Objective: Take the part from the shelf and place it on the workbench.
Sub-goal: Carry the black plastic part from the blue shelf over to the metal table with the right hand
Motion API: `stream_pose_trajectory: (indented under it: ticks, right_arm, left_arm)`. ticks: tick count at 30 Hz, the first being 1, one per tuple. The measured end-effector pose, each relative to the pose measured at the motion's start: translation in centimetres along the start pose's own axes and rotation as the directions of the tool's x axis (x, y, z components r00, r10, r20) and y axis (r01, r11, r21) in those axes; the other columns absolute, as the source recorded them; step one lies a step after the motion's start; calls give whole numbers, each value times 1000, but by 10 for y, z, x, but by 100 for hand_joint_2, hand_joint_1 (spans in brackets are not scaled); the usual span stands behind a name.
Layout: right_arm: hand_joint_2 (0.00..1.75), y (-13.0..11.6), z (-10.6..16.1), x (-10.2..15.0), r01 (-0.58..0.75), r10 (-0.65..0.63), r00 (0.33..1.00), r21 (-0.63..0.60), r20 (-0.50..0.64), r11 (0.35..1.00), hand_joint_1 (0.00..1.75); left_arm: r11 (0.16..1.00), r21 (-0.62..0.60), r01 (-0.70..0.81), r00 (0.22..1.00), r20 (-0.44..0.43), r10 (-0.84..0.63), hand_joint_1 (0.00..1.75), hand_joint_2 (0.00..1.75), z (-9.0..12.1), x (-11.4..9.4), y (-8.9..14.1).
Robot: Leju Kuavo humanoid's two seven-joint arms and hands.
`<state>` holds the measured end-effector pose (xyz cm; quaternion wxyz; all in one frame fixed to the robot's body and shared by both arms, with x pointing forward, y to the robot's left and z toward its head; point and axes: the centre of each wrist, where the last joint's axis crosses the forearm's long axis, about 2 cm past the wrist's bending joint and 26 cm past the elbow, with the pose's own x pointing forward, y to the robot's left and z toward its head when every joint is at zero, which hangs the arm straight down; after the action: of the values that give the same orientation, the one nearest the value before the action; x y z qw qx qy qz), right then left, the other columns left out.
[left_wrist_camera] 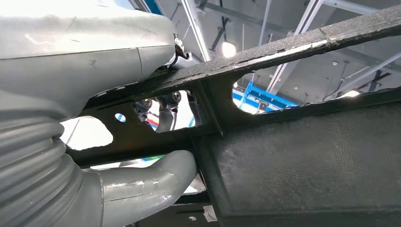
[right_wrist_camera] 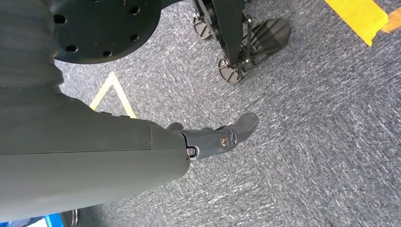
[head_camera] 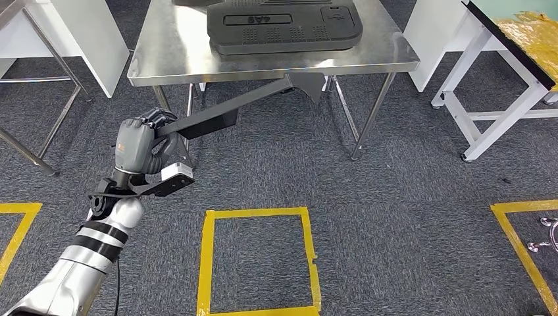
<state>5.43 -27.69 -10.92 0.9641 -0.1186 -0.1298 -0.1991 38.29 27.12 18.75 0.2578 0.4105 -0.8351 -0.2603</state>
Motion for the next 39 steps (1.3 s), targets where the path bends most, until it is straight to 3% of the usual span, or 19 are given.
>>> stream_pose_trajectory:
  ticks: [39]
  right_arm:
    - [175,2,0,2,-9,9,1000,6,8,1000,0]
  left_arm:
    - [1000,-18,13,1000,-9,-13,175,175,-3,-5,-2]
